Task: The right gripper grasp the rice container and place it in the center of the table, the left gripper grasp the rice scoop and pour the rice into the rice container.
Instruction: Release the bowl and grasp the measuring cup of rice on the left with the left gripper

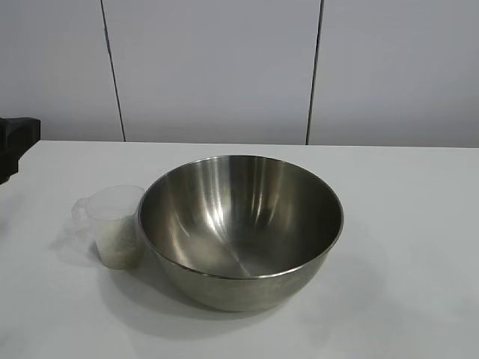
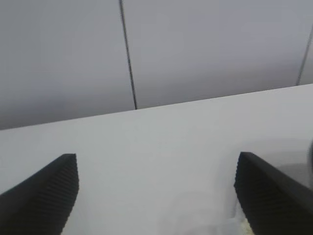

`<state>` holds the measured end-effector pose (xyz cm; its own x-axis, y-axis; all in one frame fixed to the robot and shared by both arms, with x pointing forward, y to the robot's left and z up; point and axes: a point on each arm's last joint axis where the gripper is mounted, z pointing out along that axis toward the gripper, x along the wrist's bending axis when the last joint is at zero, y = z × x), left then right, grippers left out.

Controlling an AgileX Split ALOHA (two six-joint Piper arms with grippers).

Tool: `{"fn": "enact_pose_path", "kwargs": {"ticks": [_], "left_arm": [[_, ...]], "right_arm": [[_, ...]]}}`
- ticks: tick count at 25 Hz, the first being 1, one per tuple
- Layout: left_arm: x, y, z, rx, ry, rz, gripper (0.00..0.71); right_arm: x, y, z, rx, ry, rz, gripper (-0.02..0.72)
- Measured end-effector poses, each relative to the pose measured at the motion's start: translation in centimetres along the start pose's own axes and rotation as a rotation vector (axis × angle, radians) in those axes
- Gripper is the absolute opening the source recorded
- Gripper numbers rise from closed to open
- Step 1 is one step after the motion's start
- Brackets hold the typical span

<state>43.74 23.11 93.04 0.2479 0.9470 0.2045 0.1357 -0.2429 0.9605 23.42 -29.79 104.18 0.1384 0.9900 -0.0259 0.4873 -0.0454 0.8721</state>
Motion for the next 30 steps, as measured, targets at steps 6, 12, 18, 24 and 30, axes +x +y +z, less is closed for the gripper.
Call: {"fn": "enact_pose_path", "kwargs": {"ticks": [6, 12, 18, 24, 30], "left_arm": [[-1.2, -4.5, 1.4, 0.195, -0.038, -0.028, 0.581], [-1.8, -6.4, 2.4, 0.269, -0.059, -0.019, 0.569], [-2.3, -7.8, 4.6, 0.293, -0.060, -0.003, 0.569], [-0.9, -8.8, 6.8, 0.286, -0.037, -0.016, 0.569], [-0.8, -8.7, 7.6, 0.256, -0.111, 0.003, 0.569]], "right_arm": [[0.0, 0.0, 0.0, 0.000, 0.000, 0.000, 0.628], [0.0, 0.0, 0.0, 0.000, 0.000, 0.000, 0.628], [0.0, 0.0, 0.0, 0.000, 0.000, 0.000, 0.627], [0.0, 0.0, 0.0, 0.001, 0.000, 0.000, 0.627], [0.0, 0.0, 0.0, 0.000, 0.000, 0.000, 0.622]]}}
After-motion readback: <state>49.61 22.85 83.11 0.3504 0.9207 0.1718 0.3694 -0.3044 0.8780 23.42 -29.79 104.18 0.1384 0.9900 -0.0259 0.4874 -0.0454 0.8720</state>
